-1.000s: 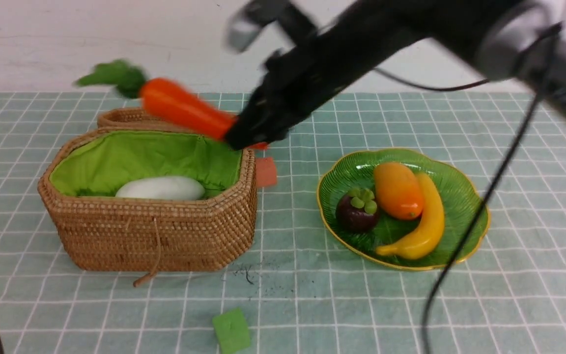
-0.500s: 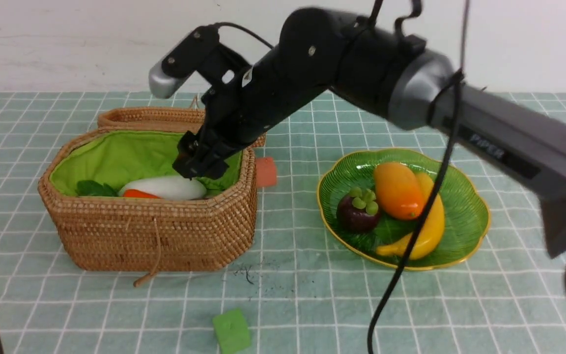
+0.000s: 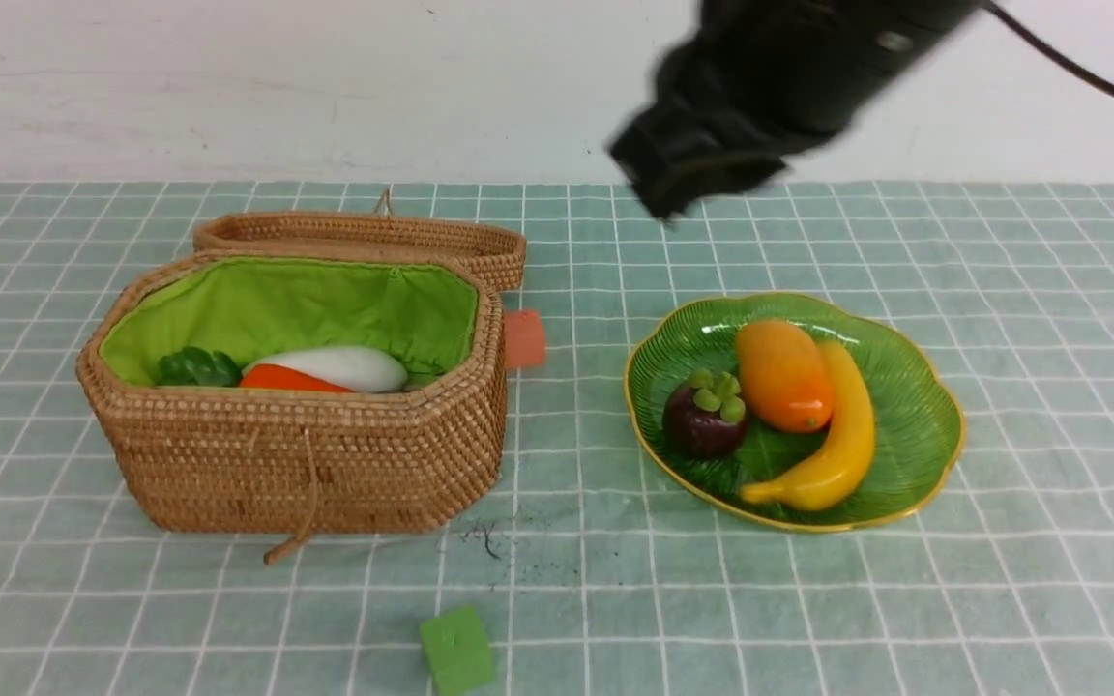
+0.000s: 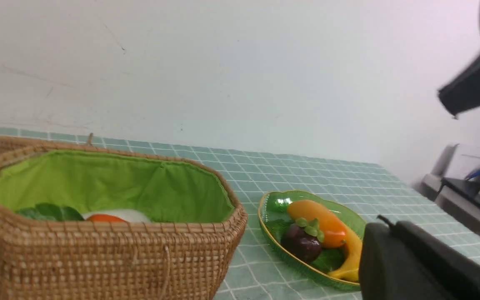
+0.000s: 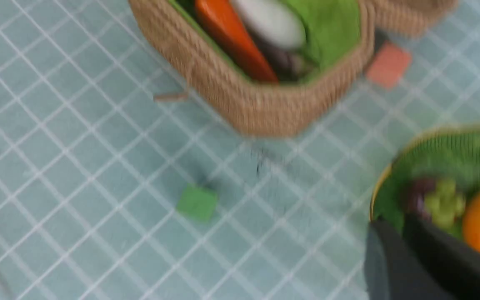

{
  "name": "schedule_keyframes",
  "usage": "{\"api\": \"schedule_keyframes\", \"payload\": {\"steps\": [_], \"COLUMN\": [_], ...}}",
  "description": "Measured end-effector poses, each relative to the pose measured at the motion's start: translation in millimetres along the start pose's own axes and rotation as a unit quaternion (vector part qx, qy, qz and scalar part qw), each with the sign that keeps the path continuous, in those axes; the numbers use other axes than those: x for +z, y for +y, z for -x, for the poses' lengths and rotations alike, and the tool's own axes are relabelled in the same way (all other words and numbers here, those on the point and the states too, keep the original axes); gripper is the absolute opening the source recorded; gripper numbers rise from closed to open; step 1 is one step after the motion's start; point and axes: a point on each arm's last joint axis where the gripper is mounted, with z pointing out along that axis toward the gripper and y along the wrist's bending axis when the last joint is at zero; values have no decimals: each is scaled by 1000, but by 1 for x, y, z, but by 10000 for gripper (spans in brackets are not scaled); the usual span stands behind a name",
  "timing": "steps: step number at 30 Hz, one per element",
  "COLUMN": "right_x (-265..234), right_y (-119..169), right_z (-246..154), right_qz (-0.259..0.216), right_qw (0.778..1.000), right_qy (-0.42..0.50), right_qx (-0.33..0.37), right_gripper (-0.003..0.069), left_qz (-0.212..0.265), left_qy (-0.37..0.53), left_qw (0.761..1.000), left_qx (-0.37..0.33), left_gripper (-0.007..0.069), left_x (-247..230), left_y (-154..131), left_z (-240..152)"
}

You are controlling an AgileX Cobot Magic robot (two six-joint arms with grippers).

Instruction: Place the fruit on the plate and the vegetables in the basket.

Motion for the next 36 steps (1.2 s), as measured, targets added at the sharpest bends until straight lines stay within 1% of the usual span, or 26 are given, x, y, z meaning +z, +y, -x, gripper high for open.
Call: {"api": "schedule_keyframes", "payload": {"steps": [1,2,4,8,9,10,12,16,23,26,27,28,30,31,33,34,36], "right_x": [-13,-9,-20,-22,-22,-21,-22,-23,-22,-23,-25,-26,-36,-39,-49,-47,-50], "right_y": [2,2,5,8,8,9,10,11,11,7,1,0,-14,-14,-26,-28,-36], "right_z": [-17,-19,-50,-94,-96,-113,-124,-135,-134,-135,-137,-138,-147,-147,-163,-165,-192], "right_qz": [-1,-1,-3,-7,-7,-10,-10,-12,-12,-31,-63,-67,-119,-121,-151,-155,-177], "right_qw": [1000,1000,998,991,990,985,982,980,979,982,984,984,985,986,979,977,961], "right_qy": [5,13,33,73,74,91,97,103,100,98,94,92,35,26,-55,-64,-135], "right_qx": [18,22,60,116,119,145,161,171,175,159,138,136,118,116,129,132,163], "right_gripper": [-10,-10,-15,-15,-15,-14,-14,-12,-7,-7,-7,-7,-7,-7,-7,-7,-7], "left_qz": [-2,-2,0,4,5,12,11,18,24,25,25,25,25,25,25,25,25], "left_qy": [-3,-3,2,15,17,23,32,47,61,63,64,64,64,64,65,65,65], "left_qw": [1000,1000,1000,1000,1000,1000,999,999,998,998,998,998,998,998,998,998,998], "left_qx": [-2,-2,0,0,0,1,1,1,1,1,1,1,2,2,2,2,2], "left_gripper": [-13,-13,-13,-13,-13,-13,-13,-13,-13,-13,-13,-13,-12,-12,-10,-10,-8], "left_x": [-4,-4,-7,-6,-6,-6,-5,-5,-6,-6,-6,-6,-6,-6,-6,-6,-6], "left_y": [4,4,10,14,14,16,17,18,19,19,20,20,20,20,20,20,20], "left_z": [-12,-13,-29,-41,-42,-46,-49,-52,-55,-55,-55,-55,-55,-55,-56,-56,-56]}}
